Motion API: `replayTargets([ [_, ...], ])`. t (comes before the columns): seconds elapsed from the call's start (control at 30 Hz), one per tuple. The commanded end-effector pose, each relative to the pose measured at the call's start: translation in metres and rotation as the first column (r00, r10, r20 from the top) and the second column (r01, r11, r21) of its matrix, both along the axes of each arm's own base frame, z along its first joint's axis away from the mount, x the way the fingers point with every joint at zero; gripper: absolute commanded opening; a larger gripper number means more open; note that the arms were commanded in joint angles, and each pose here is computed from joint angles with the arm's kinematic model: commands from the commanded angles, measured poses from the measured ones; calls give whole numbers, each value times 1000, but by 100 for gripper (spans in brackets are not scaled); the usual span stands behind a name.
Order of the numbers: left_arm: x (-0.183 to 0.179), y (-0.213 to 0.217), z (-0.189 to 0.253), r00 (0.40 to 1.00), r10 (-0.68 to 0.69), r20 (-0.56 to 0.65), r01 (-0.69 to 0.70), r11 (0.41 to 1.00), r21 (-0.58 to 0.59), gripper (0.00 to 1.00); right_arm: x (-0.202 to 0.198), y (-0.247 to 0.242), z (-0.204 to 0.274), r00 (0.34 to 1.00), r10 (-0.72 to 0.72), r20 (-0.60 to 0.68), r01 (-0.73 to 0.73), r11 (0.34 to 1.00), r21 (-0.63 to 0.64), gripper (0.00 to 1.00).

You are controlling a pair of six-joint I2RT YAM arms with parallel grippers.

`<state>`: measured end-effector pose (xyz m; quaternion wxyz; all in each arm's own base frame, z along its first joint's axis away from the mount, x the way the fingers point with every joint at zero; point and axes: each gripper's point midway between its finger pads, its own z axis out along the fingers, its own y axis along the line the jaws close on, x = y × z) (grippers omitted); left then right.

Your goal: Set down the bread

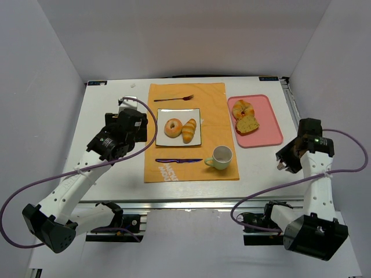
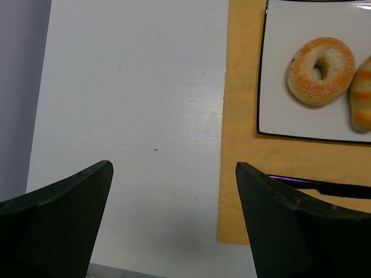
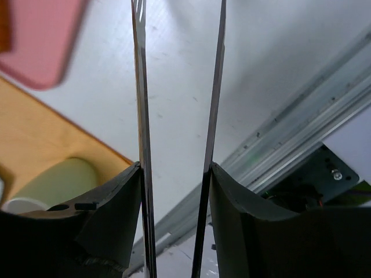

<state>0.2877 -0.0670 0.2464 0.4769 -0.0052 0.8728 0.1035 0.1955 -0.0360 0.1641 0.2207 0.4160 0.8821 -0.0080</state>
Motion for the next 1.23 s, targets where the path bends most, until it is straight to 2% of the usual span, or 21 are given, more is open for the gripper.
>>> replayTargets([
  [0.0,-1,-4,8,999,-13,32,14,1000,-22,98,8,-3,-20,1000,-6,7,6,1000,5,54],
  [0.13,-1,-7,7,999,-22,30,23,1000,-17,98,6,12,-61,998,22,-53,-17,995,96,55],
  [0.3,-1,-9,7,999,-26,30,26,1000,-17,98,-5,17,-82,993,49,-106,-36,992,123,62],
  [0.37,0,-9,6,999,-27,30,27,999,-17,98,-11,21,-90,990,63,-126,-45,989,141,67],
  [0.4,0,-10,6,999,-28,28,28,999,-17,98,-13,22,-91,989,70,-132,-51,988,143,75],
  [0.5,1,-10,6,999,-28,29,28,999,-18,98,-12,22,-87,991,85,-108,-70,988,139,88],
  [0.57,1,-10,5,999,-28,24,28,999,-15,98,-11,22,-82,991,95,-94,-82,987,136,89],
  [0.67,2,-11,7,999,-28,27,28,999,-17,98,-7,22,-61,993,106,-56,-98,987,124,89],
  [0.77,4,-12,12,999,-25,34,26,999,-21,98,-3,20,-1,994,87,64,-92,992,82,89],
  [0.8,4,-12,14,999,-23,36,24,999,-22,98,8,18,45,980,94,178,-105,993,50,89],
  [0.9,5,-14,21,999,-16,47,18,999,-42,98,-1,31,107,942,152,299,-172,984,41,89],
  [0.93,6,-15,23,999,-10,50,12,999,-53,98,-1,34,144,909,170,380,-188,982,11,89],
  [1.0,7,-17,32,997,-6,72,12,997,-77,98,-9,47,168,876,216,431,-249,968,21,89],
  [1.1,10,-21,49,990,2,139,18,990,-139,98,-19,55,189,817,204,539,-251,968,13,89],
  [1.2,12,-26,54,986,-5,167,35,984,-177,98,-20,58,176,799,241,551,-285,959,-7,89],
])
